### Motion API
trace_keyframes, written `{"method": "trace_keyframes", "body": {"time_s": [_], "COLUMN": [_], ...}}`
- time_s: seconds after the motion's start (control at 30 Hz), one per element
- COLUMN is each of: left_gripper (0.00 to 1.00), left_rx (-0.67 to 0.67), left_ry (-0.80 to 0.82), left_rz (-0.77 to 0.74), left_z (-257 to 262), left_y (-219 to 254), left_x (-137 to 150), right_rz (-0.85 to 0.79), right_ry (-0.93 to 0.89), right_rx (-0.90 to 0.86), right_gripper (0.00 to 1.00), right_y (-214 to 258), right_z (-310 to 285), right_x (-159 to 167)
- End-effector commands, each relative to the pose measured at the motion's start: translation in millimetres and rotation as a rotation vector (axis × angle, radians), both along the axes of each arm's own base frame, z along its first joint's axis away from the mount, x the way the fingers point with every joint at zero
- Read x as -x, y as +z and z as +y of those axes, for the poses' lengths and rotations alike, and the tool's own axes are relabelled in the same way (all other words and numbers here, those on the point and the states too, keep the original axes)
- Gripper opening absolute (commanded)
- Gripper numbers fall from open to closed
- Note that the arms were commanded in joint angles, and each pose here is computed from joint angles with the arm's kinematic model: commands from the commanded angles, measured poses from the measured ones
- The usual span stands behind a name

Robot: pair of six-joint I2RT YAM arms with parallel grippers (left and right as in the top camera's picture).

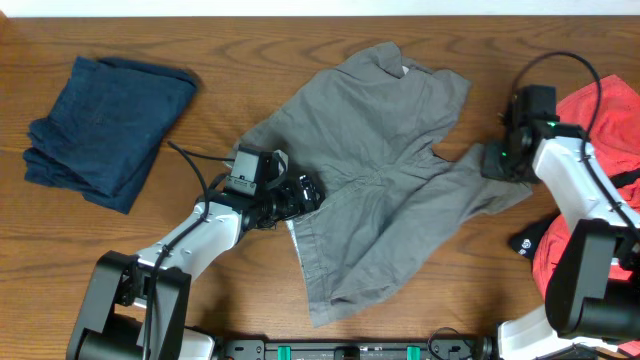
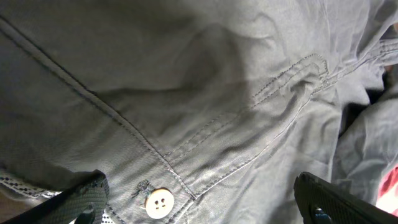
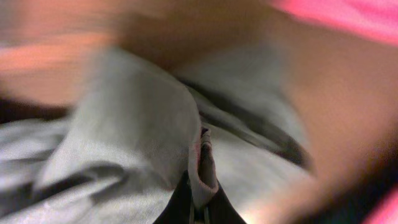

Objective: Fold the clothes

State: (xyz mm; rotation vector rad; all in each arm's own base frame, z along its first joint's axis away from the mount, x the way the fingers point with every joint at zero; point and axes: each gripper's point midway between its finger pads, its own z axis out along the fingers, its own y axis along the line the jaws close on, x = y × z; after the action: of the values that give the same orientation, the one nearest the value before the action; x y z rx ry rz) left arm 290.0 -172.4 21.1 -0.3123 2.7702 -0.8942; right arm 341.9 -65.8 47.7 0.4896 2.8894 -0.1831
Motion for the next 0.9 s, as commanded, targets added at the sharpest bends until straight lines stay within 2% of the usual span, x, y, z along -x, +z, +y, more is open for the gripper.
{"method": "trace_keyframes", "body": {"time_s": [0.0, 0.1, 0.23, 0.3, 0.33, 0.47, 0.57, 0.73, 0.87], "left_gripper": [0.98, 0.98, 0.98, 0.98, 0.98, 0.99, 1.0, 0.98, 0.98], "left_rx": [-0.164, -0.144, -0.072, -0.053, -0.057, -0.075, -0.005, 0.14, 0.133], "left_ry": [0.117, 0.178, 0.238, 0.266, 0.272, 0.308, 0.321, 0.246, 0.192], "left_rz": [0.101, 0.056, -0.025, -0.055, -0.072, -0.138, -0.152, -0.128, 0.017], "left_z": [46.0, 60.4, 73.5, 82.8, 88.5, 120.2, 129.0, 119.5, 113.7], "left_y": [-47.1, -42.4, -27.4, -19.7, -16.9, 0.7, 20.3, 46.3, 43.9], "left_x": [11.3, -7.0, -35.7, -48.1, -53.2, -77.5, -90.4, -87.0, -45.4], "right_rz": [-0.015, -0.051, -0.18, -0.256, -0.272, -0.203, -0.085, 0.061, 0.083], "right_ry": [-0.354, -0.396, -0.042, 0.148, 0.174, 0.042, -0.003, 0.015, 0.073], "right_rx": [0.192, 0.13, -0.159, -0.317, -0.36, -0.443, -0.479, -0.531, -0.55], "right_gripper": [0.05, 0.06, 0.05, 0.07, 0.08, 0.05, 0.04, 0.09, 0.14], "right_y": [17.0, 25.1, 48.8, 69.8, 77.3, 88.3, 82.8, 79.5, 80.7], "right_z": [-64.4, -69.5, -14.7, 23.5, 32.7, 44.9, 52.7, 65.6, 70.6], "right_x": [22.3, 23.9, -6.0, -10.7, -8.2, 22.2, 51.1, 87.3, 94.6]}}
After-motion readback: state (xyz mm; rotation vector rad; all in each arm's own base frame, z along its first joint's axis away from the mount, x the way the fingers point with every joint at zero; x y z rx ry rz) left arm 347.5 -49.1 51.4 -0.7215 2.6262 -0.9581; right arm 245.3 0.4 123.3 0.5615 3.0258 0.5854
